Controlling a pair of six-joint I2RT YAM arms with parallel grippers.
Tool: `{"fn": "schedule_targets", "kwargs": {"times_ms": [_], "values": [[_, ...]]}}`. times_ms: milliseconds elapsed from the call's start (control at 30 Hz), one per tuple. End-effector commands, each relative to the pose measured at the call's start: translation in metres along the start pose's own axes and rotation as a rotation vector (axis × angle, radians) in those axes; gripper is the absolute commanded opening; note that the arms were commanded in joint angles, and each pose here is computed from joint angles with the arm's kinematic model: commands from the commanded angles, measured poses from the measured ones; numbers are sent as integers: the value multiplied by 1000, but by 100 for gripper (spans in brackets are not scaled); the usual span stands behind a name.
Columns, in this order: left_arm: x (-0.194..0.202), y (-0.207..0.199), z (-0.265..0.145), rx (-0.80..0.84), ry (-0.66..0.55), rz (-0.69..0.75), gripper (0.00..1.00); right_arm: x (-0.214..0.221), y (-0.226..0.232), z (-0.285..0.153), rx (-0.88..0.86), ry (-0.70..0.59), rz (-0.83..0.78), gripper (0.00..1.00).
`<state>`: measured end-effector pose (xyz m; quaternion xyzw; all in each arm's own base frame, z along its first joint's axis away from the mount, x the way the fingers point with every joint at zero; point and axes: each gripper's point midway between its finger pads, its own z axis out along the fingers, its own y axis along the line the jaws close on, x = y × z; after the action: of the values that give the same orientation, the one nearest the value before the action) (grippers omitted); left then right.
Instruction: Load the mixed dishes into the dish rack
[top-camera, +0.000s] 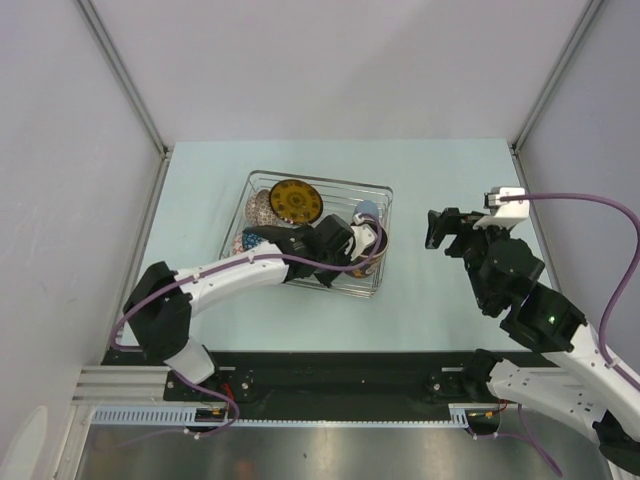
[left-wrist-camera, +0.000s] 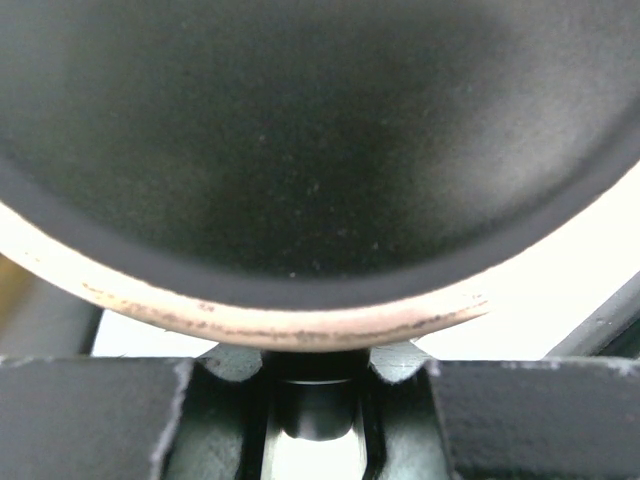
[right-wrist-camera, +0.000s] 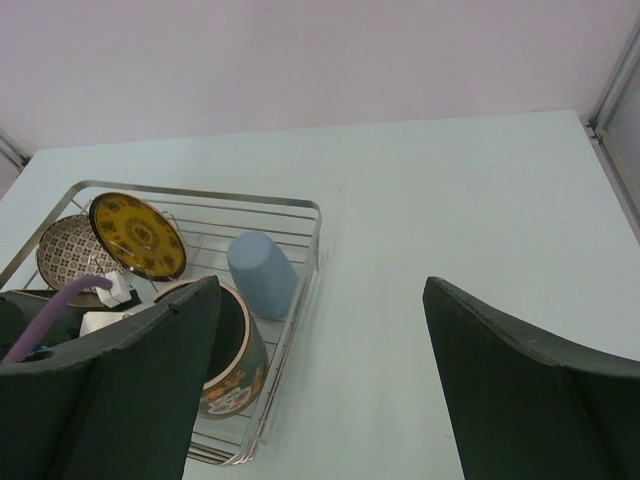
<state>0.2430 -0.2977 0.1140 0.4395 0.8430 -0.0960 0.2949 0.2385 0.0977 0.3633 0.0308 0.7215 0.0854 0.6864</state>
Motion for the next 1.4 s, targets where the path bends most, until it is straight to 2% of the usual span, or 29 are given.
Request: {"fn": "schedule_targets", "kwargs": {"times_ms": [0,567,767,1000,1367], "values": [[-53,-2,-5,4,-197,-34,0,-5,-6,-3,24,-21,48,88],[-25,-14,25,60,-159,25,0,6,-7,-2,25,-6,44,87],[-13,-3,34,7,-129,28,0,8,-5,-1,19,-4,41,88],[-16,3,26,-11,-136,32,0,12,-2,2,16,6,34,87],[4,-2,39,9,-54,46,1,9,-3,1,14,-2,34,88]]}}
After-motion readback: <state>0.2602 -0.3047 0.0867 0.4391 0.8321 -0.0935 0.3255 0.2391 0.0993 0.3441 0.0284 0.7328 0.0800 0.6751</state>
